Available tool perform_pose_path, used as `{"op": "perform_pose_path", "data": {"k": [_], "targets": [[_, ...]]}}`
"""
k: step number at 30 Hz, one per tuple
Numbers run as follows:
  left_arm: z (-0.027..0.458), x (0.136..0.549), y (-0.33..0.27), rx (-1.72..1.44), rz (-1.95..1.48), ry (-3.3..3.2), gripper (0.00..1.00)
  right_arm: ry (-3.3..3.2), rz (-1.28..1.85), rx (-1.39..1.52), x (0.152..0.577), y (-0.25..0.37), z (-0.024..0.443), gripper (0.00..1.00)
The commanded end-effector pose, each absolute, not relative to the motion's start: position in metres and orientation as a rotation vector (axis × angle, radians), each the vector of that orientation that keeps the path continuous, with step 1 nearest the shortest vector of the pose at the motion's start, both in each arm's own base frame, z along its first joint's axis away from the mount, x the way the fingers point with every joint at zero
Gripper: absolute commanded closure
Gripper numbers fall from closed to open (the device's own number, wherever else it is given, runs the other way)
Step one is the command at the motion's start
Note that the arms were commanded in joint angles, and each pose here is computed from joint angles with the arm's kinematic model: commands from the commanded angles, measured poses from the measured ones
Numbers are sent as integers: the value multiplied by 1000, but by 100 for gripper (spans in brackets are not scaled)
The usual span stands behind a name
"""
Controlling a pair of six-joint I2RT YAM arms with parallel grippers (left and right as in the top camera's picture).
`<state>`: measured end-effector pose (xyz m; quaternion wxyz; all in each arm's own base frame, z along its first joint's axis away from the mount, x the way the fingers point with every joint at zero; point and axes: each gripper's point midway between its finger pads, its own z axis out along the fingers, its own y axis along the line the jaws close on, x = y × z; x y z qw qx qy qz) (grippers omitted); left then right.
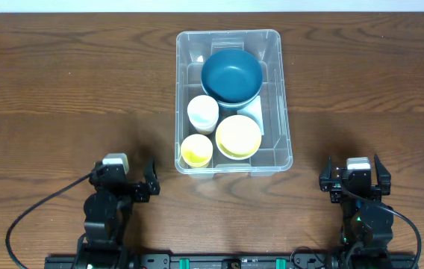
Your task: Pack container
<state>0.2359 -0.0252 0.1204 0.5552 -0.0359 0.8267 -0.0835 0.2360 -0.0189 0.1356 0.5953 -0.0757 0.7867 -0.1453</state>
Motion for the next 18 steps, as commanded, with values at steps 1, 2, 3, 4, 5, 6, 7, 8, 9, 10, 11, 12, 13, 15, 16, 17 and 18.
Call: {"op": "perform_pose_path", "data": {"k": [1,2,3,4,5,6,7,8,9,10,11,12,13,15,16,17,18], "targets": [[139,230,-27,-48,-200,1907,2,1831,-344,-186,236,-19,134,1],[140,228,-28,-45,-204,1905,2,1831,-344,-186,236,-19,134,1],[140,226,-29,-38,-214,1904,2,1831,-344,-186,236,-19,134,1],[139,223,-32,-26,-231,1908,2,1831,-344,-186,236,-19,134,1],[137,221,-36,-12,-251,1914,2,1831,-344,-186,236,-19,134,1],[135,218,-39,2,-271,1922,2,1831,-344,-186,236,-19,134,1],[133,216,-42,14,-288,1930,2,1831,-344,-186,236,-19,134,1],[131,214,-44,23,-302,1939,2,1831,-344,-186,236,-19,134,1],[129,212,-44,18,-303,1946,2,1831,-344,-186,236,-19,134,1],[128,212,-44,17,-301,1949,2,1831,-344,-186,236,-19,134,1],[129,212,-43,16,-299,1948,2,1831,-344,-186,236,-19,134,1],[129,212,-43,16,-300,1947,2,1831,-344,-186,236,-19,134,1],[129,212,-43,15,-300,1947,2,1831,-344,-186,236,-19,134,1],[128,212,-43,14,-297,1950,2,1831,-344,-186,236,-19,134,1],[127,212,-41,9,-289,1953,2,1831,-344,-186,236,-19,134,1],[126,212,-39,-2,-274,1958,2,1831,-344,-186,236,-19,134,1],[124,212,-34,-19,-249,1966,2,1831,-344,-186,236,-19,134,1]]}}
